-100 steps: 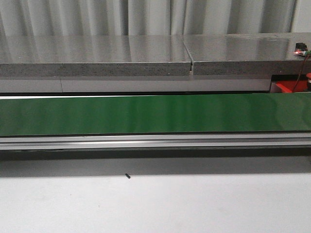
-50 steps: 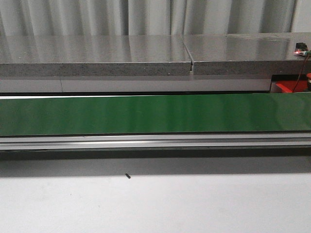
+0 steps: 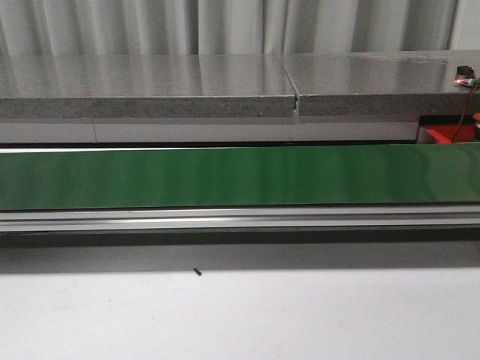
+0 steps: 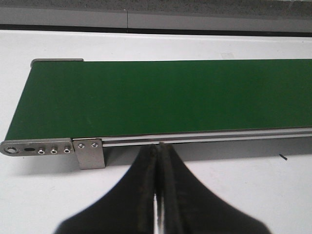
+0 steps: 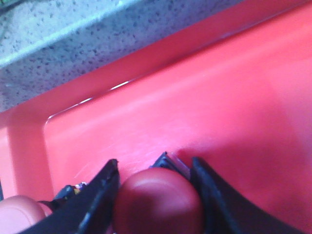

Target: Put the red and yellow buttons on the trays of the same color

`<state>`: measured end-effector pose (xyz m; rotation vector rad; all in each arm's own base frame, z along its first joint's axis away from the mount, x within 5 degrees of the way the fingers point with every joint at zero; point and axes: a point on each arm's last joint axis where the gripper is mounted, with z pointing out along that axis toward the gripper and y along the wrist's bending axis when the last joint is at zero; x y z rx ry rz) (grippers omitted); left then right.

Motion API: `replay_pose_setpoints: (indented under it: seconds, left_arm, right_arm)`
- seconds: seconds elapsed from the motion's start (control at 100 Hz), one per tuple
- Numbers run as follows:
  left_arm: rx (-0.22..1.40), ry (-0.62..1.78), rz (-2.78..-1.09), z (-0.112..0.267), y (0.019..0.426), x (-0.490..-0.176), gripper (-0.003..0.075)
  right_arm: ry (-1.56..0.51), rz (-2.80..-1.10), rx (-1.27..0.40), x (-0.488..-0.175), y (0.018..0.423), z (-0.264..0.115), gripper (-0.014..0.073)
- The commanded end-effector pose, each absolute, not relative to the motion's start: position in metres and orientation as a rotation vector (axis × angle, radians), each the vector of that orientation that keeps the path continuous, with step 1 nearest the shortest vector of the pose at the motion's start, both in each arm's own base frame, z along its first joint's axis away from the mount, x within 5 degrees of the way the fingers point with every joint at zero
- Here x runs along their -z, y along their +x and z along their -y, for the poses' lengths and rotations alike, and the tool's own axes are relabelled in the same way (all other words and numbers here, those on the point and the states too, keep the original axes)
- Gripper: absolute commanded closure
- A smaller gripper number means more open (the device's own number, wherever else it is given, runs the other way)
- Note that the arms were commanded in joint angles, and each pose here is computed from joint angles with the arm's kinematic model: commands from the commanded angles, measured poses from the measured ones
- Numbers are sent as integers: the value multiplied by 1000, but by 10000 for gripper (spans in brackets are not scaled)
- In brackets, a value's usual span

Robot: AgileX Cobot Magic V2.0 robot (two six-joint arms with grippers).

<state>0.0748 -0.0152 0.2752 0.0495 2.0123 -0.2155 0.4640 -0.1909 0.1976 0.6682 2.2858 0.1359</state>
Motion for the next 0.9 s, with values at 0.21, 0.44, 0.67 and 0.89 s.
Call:
replay_pose_setpoints:
  seconds: [0.21,0.44,0.67,0.89]
  left_arm:
    - [230,34,-1917,15,78,-290,741]
    - [230,34,-1917,15,78,-290,741]
    - [230,34,-1917,15,78,-290,741]
    - [230,34,-1917,15,78,-290,741]
  right_arm:
    - [590,-2140,-76,-247,464,193,43]
    - [585,-2113,-65,-254,464,194,13]
    - [560,-2062,-48,-279,458,191,13]
    - [482,-2016,-10,-317,443,184,13]
